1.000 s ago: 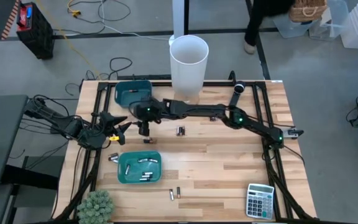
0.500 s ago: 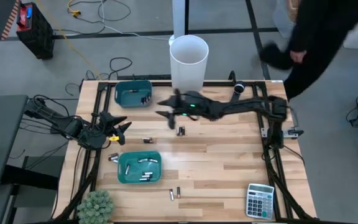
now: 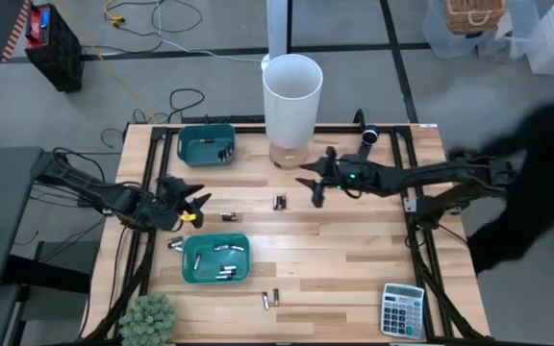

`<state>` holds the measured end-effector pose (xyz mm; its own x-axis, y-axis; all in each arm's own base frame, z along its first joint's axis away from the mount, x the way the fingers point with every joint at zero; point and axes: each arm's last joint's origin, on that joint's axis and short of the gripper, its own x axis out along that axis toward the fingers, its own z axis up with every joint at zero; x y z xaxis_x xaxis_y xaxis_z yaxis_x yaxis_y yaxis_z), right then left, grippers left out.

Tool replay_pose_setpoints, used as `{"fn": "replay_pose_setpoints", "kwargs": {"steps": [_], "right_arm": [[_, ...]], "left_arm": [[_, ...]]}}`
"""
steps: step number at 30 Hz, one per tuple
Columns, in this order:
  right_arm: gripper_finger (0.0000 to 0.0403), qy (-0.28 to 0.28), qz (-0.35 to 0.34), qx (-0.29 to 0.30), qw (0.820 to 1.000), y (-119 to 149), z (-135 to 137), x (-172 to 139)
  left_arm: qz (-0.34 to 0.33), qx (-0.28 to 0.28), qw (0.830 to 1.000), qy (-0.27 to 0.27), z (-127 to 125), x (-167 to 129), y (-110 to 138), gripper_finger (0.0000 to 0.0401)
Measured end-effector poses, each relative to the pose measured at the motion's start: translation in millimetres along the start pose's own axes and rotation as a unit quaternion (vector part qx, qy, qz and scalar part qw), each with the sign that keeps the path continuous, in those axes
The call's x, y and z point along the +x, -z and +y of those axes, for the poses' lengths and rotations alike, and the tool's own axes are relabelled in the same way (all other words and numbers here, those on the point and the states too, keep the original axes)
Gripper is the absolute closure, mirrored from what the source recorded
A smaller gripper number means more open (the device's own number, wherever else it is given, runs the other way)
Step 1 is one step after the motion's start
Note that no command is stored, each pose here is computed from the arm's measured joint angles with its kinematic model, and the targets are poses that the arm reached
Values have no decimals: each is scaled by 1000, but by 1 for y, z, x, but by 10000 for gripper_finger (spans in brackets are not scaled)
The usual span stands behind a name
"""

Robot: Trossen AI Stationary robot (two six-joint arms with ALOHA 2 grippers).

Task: Sort batteries
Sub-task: Put the black battery into the blue bin

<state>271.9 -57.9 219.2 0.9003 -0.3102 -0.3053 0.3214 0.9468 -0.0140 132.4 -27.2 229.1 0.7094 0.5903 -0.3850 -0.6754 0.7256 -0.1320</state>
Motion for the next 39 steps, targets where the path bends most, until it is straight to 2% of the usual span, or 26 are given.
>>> {"fn": "replay_pose_setpoints", "kwargs": {"steps": [5, 10, 18, 24, 26, 30, 33, 39], "right_arm": [[188, 17, 31, 16, 999, 19, -4, -23], [188, 61, 122, 3, 991, 41, -8, -37], [188, 63, 193, -12, 979, 54, -8, -41], [188, 40, 229, -40, 972, 67, 0, -33], [188, 43, 237, -43, 970, 70, -1, -30], [188, 55, 240, -6, 969, 77, -4, -20], [188, 38, 217, 10, 975, 78, 2, -12], [188, 2, 174, -2, 985, 69, 21, 10]], "left_arm": [[8, -4, 1000, -19, -2, 14, -3, 228], [25, -4, 999, -40, -1, 26, -2, 228], [23, 6, 997, -74, 5, 40, -8, 228], [10, 16, 998, -60, 8, 50, -19, 228], [14, 25, 998, -57, 9, 53, -20, 228], [16, 34, 998, -55, 10, 60, -23, 228], [16, 39, 998, -54, 12, 65, -24, 228], [16, 40, 998, -46, 14, 70, -27, 228]]}}
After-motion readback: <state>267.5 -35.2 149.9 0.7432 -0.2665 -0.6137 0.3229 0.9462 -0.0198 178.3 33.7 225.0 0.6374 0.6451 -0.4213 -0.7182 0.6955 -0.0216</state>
